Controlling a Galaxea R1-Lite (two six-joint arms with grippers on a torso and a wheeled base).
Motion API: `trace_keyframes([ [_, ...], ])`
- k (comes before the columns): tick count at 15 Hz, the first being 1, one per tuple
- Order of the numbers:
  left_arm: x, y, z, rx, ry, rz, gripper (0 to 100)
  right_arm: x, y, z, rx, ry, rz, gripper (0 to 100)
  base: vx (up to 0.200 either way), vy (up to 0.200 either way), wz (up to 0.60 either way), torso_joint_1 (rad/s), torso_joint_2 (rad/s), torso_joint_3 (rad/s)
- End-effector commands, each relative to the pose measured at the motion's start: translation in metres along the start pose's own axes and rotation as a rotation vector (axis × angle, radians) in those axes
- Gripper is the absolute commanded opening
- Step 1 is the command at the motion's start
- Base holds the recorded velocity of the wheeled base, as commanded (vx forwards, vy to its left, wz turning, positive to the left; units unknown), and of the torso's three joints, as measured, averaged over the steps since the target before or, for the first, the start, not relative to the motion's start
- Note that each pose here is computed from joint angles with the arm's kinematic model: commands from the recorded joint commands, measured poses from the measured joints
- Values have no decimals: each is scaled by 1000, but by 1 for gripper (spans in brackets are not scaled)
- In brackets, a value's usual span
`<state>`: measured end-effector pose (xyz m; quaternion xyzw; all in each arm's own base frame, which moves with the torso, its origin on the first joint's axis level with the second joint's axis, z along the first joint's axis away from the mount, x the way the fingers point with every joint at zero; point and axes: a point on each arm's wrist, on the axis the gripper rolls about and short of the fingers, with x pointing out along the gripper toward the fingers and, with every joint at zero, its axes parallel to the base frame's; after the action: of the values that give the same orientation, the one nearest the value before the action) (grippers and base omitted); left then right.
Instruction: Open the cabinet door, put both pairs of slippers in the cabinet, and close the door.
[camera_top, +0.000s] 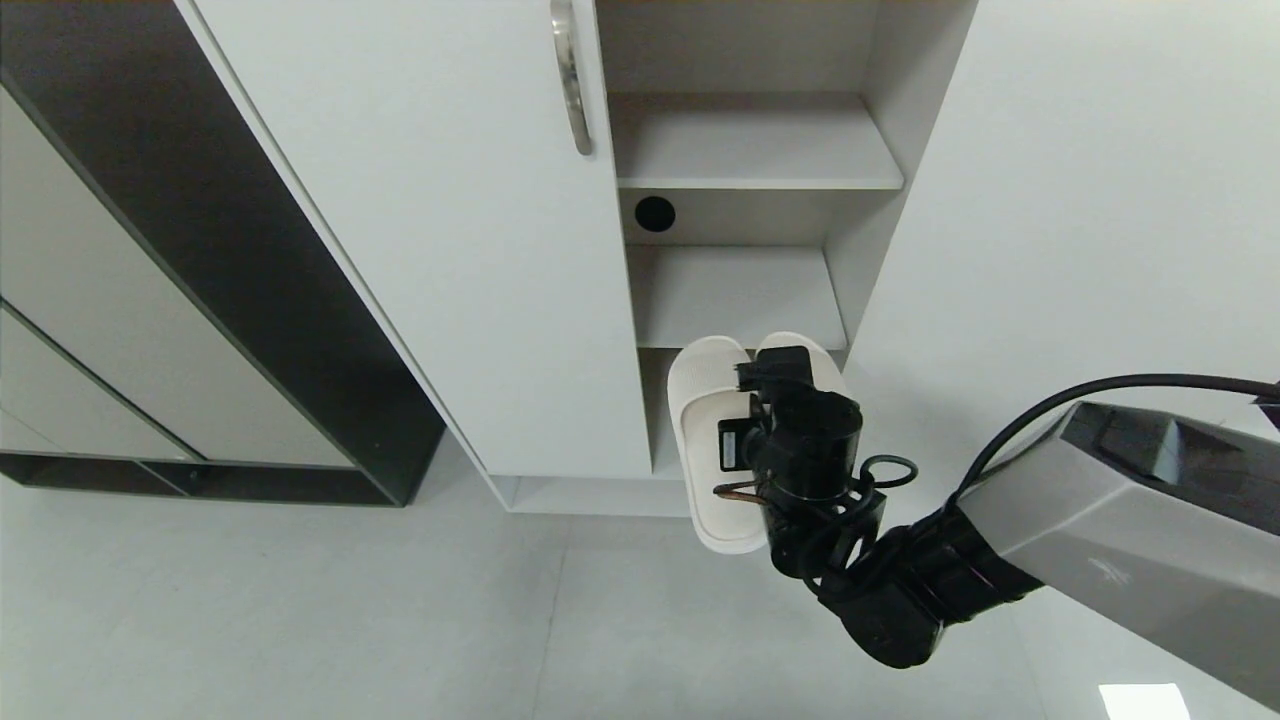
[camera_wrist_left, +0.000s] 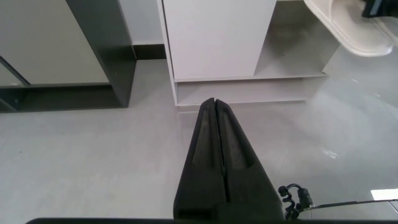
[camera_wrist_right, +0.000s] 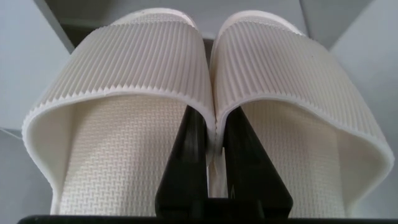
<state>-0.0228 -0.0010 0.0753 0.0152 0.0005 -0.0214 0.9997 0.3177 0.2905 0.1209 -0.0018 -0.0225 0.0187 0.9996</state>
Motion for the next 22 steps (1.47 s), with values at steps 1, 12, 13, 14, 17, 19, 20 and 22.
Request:
trace_keyframes([
  [1, 0, 0, 0, 0, 1, 0, 0, 6, 5, -8, -1, 5, 0, 0, 0, 0, 0, 0, 0, 0],
  [12, 0, 0, 0, 2, 1, -2, 0, 9, -2, -1, 15, -9, -20, 0, 109, 0, 0, 1, 2, 1],
  [13, 0, 0, 0, 2, 1, -2, 0, 9, -2, 0, 17, -12, -22, 0, 200, 0, 0, 2, 2, 2],
  [14, 0, 0, 0, 2, 1, -2, 0, 9, -2, 1, 18, -13, -22, 0, 200, 0, 0, 7, 7, 2],
  [17, 0, 0, 0, 2, 1, -2, 0, 8, -2, 0, 15, -9, -24, 0, 200, 0, 0, 1, 4, 1],
  [19, 0, 0, 0, 2, 1, -2, 0, 11, -5, -3, 9, -4, -29, 0, 200, 0, 0, 5, 2, -2],
  [20, 0, 0, 0, 3, 1, -2, 0, 11, -5, -4, 9, -4, -31, 0, 200, 0, 0, 2, 2, 2],
  [22, 0, 0, 0, 3, 1, -2, 0, 12, -5, -5, 11, -3, -29, 0, 0, 0, 0, 0, 0, 0],
])
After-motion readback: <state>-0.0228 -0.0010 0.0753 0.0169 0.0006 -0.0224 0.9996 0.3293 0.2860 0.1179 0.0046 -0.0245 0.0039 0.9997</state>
